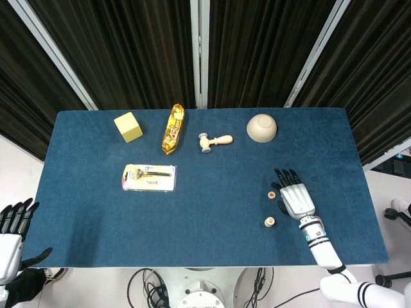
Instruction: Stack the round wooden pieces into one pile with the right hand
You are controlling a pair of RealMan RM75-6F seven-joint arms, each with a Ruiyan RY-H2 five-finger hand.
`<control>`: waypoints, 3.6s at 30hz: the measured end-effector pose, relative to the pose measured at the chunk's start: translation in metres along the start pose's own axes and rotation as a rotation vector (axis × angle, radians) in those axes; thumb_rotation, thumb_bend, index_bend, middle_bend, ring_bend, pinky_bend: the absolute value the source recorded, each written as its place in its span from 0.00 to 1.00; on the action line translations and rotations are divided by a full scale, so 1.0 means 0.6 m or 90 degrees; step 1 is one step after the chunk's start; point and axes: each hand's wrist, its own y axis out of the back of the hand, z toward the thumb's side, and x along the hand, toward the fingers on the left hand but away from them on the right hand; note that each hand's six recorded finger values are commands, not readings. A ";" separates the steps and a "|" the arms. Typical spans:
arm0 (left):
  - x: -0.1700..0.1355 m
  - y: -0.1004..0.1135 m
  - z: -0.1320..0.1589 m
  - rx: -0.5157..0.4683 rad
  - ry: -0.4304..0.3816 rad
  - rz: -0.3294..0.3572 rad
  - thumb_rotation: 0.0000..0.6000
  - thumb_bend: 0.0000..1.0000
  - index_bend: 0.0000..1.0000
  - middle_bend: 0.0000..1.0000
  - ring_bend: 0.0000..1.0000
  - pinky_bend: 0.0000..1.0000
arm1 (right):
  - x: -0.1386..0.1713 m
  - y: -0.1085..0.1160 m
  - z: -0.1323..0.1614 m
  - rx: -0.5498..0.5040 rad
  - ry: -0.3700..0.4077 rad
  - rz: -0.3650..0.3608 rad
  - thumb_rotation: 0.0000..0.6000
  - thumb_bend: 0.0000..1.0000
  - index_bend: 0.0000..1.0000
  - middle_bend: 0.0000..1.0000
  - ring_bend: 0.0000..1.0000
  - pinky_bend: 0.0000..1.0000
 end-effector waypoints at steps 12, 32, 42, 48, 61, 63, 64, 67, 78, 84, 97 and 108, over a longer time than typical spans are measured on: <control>0.001 -0.001 0.000 0.001 0.001 -0.001 1.00 0.09 0.03 0.00 0.00 0.00 | -0.013 -0.003 0.013 -0.004 0.007 -0.003 1.00 0.33 0.37 0.02 0.00 0.00; 0.003 -0.002 -0.002 0.000 0.002 -0.003 1.00 0.09 0.03 0.00 0.00 0.00 | -0.017 -0.007 0.012 0.000 0.001 -0.004 1.00 0.35 0.47 0.04 0.00 0.00; 0.002 -0.001 0.000 0.002 0.000 -0.002 1.00 0.09 0.03 0.00 0.00 0.00 | 0.002 0.031 0.013 -0.022 0.024 -0.025 1.00 0.33 0.48 0.04 0.00 0.00; 0.002 -0.004 0.004 0.007 -0.002 -0.005 1.00 0.10 0.03 0.00 0.00 0.00 | 0.042 0.066 0.013 -0.025 0.057 -0.022 1.00 0.33 0.48 0.05 0.00 0.00; 0.001 -0.010 0.010 0.009 -0.010 -0.013 1.00 0.10 0.03 0.00 0.00 0.00 | 0.129 0.060 0.038 -0.003 0.112 -0.003 1.00 0.33 0.48 0.06 0.00 0.00; 0.001 -0.008 0.009 0.009 -0.009 -0.011 1.00 0.10 0.03 0.00 0.00 0.00 | 0.128 0.056 0.042 0.003 0.115 -0.002 1.00 0.33 0.48 0.06 0.00 0.00; 0.001 -0.008 0.009 0.008 -0.009 -0.010 1.00 0.10 0.03 0.00 0.00 0.00 | 0.128 0.055 0.044 0.006 0.115 -0.002 1.00 0.33 0.48 0.06 0.00 0.00; 0.001 -0.006 0.007 0.006 -0.008 -0.009 1.00 0.10 0.03 0.00 0.00 0.00 | 0.125 0.051 0.047 0.014 0.114 -0.002 1.00 0.33 0.48 0.06 0.00 0.00; 0.000 -0.004 0.006 0.003 -0.008 -0.008 1.00 0.09 0.03 0.00 0.00 0.00 | 0.121 0.039 0.054 0.018 0.117 0.005 1.00 0.33 0.48 0.05 0.00 0.00; 0.000 -0.004 0.008 0.003 -0.010 -0.007 1.00 0.09 0.03 0.00 0.00 0.00 | 0.121 0.037 0.055 0.020 0.117 0.007 1.00 0.33 0.48 0.05 0.00 0.00; -0.001 -0.002 0.007 -0.001 -0.011 -0.005 1.00 0.09 0.03 0.00 0.00 0.00 | 0.120 0.032 0.061 0.016 0.120 0.014 1.00 0.33 0.41 0.04 0.00 0.00; -0.003 0.000 0.008 -0.002 -0.012 -0.003 1.00 0.09 0.03 0.00 0.00 0.00 | 0.124 0.034 0.060 0.015 0.120 0.016 1.00 0.33 0.37 0.04 0.00 0.00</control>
